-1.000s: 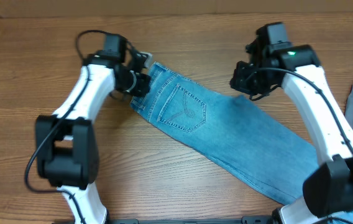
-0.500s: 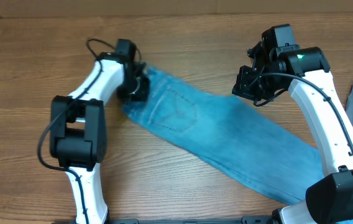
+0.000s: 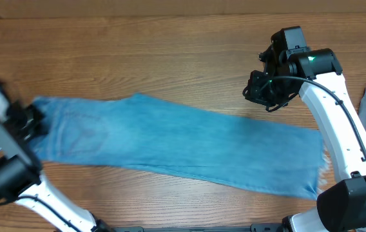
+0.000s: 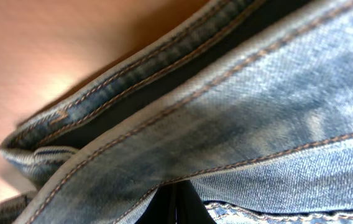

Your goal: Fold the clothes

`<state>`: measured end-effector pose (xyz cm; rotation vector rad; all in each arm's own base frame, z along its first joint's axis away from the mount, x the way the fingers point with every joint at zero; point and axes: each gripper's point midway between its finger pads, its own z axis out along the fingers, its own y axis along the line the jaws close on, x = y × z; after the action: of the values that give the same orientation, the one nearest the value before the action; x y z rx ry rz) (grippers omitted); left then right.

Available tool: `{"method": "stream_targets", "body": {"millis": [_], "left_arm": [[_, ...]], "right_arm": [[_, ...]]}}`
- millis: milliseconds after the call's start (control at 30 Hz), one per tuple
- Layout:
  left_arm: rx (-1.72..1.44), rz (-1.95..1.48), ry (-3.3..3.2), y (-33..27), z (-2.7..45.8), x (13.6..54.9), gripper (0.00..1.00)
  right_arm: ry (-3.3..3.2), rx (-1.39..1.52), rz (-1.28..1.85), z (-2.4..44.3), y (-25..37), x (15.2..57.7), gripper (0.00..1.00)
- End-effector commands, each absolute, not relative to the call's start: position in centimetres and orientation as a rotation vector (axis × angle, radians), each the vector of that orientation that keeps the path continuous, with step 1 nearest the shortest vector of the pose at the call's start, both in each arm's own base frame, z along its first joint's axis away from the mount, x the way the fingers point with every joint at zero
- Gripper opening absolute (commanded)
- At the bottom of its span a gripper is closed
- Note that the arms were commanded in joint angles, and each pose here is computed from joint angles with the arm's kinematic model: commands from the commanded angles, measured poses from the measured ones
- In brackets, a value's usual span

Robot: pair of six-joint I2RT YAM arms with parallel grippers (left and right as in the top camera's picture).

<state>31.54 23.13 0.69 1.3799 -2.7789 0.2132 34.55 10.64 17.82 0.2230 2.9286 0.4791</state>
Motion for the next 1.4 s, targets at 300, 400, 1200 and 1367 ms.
{"method": "stream_targets", "body": {"millis": [300, 400, 1200, 1367], "left_arm": [[1.511, 0.606, -3.059, 26.0, 11.8, 33.0, 0.21], [1.336, 0.770, -3.200, 23.0, 15.0, 34.9, 0.31], [0.520, 0.421, -3.843, 6.2, 34.5, 27.3, 1.00], [1.032, 0.150, -3.631, 9.8, 31.5, 26.3, 1.00]], "right_arm": [[2.937, 0.418, 0.173, 14.8, 6.2, 34.0, 0.36], [2.955, 0.562, 0.162, 12.6, 4.3, 33.3, 0.41], [2.770, 0.701, 0.720, 19.4, 0.6, 28.6, 0.78], [2.791, 0.720, 0.605, 18.0, -0.7, 28.5, 0.77]]}}
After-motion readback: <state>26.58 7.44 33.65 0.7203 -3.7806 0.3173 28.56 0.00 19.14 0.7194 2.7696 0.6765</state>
